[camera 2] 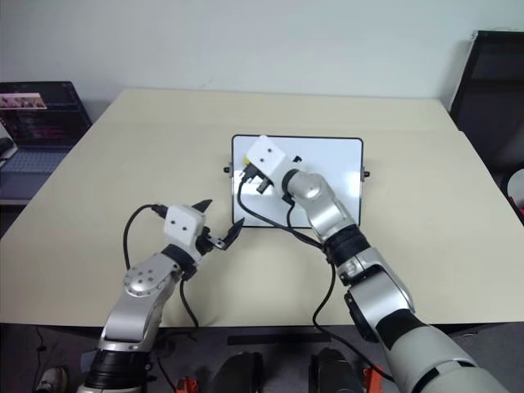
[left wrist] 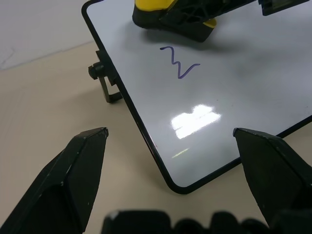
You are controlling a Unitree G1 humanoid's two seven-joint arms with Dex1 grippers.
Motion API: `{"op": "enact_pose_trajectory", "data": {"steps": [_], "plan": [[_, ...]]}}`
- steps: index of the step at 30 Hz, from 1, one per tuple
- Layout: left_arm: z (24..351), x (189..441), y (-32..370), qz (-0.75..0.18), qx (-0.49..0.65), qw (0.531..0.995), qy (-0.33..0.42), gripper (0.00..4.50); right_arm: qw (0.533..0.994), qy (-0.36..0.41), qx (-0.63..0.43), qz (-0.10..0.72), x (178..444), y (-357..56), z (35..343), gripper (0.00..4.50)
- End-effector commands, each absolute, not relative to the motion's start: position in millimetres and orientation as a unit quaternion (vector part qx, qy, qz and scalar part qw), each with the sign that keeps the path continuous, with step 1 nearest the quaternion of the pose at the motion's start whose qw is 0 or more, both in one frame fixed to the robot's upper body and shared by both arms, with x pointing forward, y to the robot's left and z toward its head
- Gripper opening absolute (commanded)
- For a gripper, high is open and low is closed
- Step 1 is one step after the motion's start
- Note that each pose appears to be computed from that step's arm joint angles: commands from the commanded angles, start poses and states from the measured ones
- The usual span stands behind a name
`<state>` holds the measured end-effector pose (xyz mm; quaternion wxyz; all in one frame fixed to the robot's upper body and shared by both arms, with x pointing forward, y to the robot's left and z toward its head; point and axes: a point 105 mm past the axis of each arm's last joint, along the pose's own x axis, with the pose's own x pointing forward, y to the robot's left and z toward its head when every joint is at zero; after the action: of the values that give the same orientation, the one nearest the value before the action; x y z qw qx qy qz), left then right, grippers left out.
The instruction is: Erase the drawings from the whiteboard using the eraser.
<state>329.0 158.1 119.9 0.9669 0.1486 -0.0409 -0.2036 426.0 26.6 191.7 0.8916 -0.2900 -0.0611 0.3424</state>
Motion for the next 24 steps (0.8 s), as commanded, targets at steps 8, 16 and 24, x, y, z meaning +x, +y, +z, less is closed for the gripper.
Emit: {"op": "enact_pose_trajectory", "data": {"steps": [8,16,24], "plan": [[134.4,328.0,156.0,-0.204,0.158,0.963,-0.073,4.5,0.848,-0.042,-0.4,0.346,426.2,27.4,178.1,0.95],[136.9,328.6,154.7,-0.205,0.159,0.963,-0.076,4.5,0.823,0.012,-0.421,0.381,404.6,19.9,138.9,0.95],[138.7,329.3,153.4,-0.204,0.158,0.963,-0.076,4.5,0.834,0.03,-0.395,0.383,391.0,2.9,131.8,0.95]]}}
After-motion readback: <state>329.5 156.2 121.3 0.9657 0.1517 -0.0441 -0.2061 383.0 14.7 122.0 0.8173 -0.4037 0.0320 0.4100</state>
